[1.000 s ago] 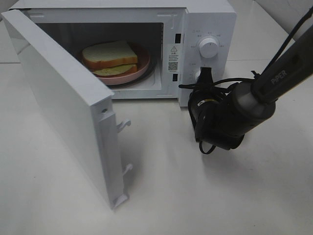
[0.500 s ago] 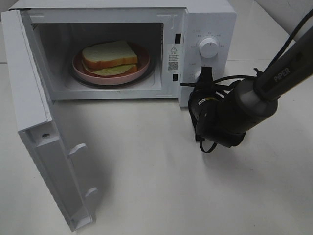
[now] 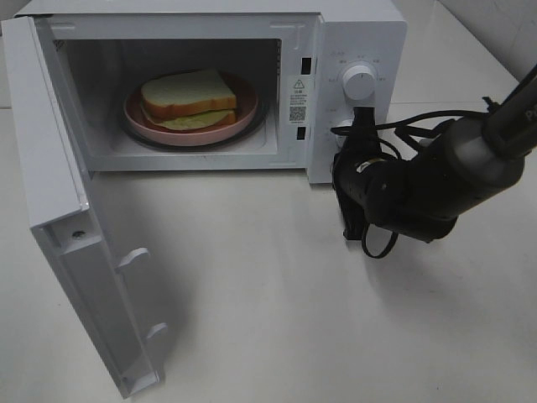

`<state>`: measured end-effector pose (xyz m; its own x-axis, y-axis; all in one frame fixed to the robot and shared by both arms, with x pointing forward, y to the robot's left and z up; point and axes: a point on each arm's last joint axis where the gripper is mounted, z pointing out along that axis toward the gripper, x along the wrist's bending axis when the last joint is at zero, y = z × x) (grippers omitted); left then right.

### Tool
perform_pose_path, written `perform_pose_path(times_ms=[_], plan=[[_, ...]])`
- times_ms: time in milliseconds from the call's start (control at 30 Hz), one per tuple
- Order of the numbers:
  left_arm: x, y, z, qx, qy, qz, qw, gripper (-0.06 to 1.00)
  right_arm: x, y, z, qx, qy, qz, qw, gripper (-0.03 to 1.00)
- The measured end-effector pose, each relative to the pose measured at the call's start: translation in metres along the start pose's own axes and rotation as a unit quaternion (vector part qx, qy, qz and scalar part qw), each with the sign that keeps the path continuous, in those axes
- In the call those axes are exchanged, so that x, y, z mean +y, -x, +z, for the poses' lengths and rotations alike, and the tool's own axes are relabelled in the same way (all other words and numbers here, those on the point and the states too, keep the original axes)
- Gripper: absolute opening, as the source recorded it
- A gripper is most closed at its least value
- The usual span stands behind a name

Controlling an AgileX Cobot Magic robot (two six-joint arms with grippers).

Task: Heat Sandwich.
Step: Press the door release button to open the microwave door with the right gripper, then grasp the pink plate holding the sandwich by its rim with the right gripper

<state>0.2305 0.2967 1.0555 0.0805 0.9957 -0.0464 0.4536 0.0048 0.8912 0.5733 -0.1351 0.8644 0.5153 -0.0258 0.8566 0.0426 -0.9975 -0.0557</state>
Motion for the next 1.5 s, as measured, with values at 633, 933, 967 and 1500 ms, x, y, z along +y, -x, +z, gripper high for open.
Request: perform_pose_path(times_ms=[633, 933, 967, 1500], plan=[[0.000, 0.000, 0.000, 0.000, 0.000, 0.000, 1.000, 0.98, 0.004, -0.004, -0.068, -0.093, -0.096, -0.141, 0.981, 0.01], [0.000, 0.000, 0.000, 0.000, 0.000, 0.000, 1.000, 0.98, -0.011, -0.019, -0.077, -0.151, -0.205, -0.353, 0.900, 0.01], [0.000, 0.000, 0.000, 0.000, 0.000, 0.000, 1.000, 0.98, -0.011, -0.019, -0.077, -0.151, -0.205, -0.353, 0.900, 0.01], [0.000, 0.000, 0.000, 0.000, 0.000, 0.000, 1.000, 0.98, -0.036, -0.076, -0.090, -0.130, -0.357, -0.706, 0.598, 0.01]])
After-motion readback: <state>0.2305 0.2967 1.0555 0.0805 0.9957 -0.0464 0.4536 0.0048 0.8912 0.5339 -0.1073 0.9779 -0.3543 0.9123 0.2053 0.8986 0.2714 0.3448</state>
